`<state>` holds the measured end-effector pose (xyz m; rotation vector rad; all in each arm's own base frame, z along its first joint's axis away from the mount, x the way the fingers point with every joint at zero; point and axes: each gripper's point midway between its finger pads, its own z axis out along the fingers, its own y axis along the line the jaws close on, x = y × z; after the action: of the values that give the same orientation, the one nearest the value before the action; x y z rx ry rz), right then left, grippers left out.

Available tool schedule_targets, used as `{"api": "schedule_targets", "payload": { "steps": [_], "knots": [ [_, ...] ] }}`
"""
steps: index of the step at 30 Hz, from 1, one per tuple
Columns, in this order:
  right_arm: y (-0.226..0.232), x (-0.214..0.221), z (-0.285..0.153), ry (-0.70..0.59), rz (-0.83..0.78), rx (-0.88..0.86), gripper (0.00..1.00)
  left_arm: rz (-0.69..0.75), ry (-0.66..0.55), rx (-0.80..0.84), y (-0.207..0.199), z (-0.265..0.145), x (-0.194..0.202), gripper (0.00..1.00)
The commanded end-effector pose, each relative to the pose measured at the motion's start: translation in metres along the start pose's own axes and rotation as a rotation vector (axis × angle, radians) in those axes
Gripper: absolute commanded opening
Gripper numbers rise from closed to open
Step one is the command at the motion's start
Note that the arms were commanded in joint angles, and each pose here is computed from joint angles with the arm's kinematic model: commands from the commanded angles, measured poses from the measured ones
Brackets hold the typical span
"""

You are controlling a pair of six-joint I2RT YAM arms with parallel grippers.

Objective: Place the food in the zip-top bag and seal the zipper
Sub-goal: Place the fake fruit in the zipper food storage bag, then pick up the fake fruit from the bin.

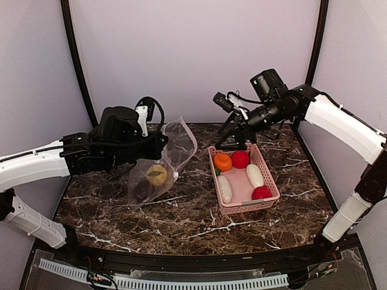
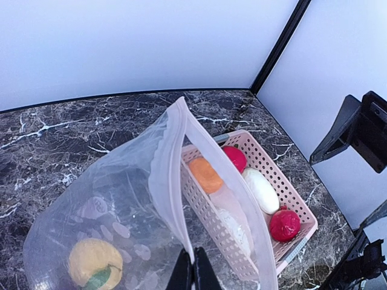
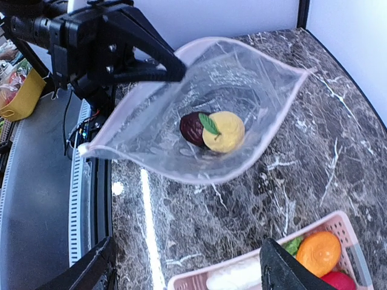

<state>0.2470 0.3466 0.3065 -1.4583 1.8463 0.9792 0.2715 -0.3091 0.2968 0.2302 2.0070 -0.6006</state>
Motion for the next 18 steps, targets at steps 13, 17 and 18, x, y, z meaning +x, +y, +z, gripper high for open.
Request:
{"api": "schedule_targets", "payload": {
  "steps": [13,17,18],
  "knots": [
    [-0.065,0.142,-0.027,0.284,0.177,0.239,0.76,0.087,0.039,-0.032,0.019,-0.013,0.020,0.01],
    [-0.074,0.163,-0.028,0.366,0.198,0.287,0.75,0.100,0.050,-0.024,0.020,-0.014,0.024,0.01],
    [-0.078,0.167,-0.028,0.385,0.202,0.307,0.75,0.102,0.052,-0.025,0.020,-0.014,0.025,0.01]
  ]
}}
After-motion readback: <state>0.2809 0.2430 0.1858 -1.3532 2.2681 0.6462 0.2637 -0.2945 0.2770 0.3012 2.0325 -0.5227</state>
